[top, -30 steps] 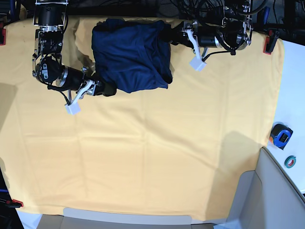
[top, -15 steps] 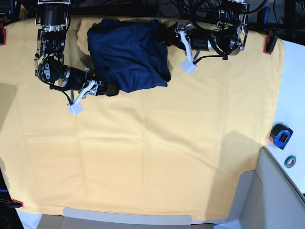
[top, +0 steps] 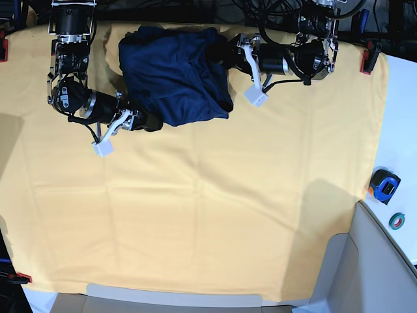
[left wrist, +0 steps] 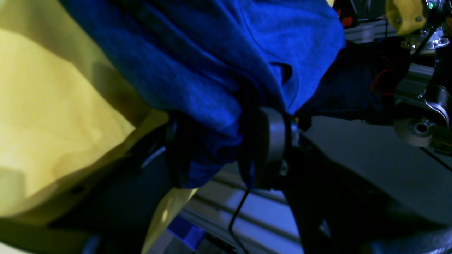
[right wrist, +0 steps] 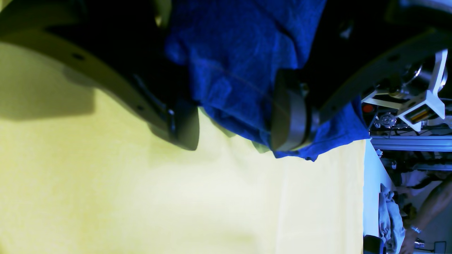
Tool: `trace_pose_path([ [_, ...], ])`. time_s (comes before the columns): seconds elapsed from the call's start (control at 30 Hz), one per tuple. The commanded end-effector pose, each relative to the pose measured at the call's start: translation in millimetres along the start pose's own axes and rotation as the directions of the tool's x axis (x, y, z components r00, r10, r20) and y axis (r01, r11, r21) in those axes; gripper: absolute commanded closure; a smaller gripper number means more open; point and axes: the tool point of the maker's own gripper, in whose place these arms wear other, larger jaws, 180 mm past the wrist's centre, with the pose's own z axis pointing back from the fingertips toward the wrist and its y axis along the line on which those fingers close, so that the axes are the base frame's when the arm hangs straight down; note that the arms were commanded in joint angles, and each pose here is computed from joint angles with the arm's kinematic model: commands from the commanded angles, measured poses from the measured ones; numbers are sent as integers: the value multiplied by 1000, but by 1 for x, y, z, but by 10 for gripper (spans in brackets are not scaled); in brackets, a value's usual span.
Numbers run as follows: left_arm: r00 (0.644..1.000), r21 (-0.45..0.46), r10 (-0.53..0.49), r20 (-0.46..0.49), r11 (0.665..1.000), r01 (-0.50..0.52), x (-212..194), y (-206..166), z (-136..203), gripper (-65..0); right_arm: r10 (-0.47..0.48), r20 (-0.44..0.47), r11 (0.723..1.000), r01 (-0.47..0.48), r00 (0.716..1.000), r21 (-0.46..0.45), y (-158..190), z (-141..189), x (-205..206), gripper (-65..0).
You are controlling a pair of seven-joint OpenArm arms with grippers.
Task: Fold the T-shirt properly
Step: 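Hold the bundle sides with both grippers and drag it away from the robot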
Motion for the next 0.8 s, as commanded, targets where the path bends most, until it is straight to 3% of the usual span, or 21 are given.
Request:
trace_pose_path([
  [0.0,1000,-22,-19,18,1000,19,7,-7,3,-274,23,18,1000,-23,1000,4,3,4,10,-328],
  [0.3,999,-69,-5,37,998,7,10,-15,4,-315,23,18,1000,-23,1000,4,3,4,10,-328],
  [0.77,998,-102,7,57,995,-2,13,-24,-4,-316,22,17,1000,-22,1000,4,3,4,9,-328],
])
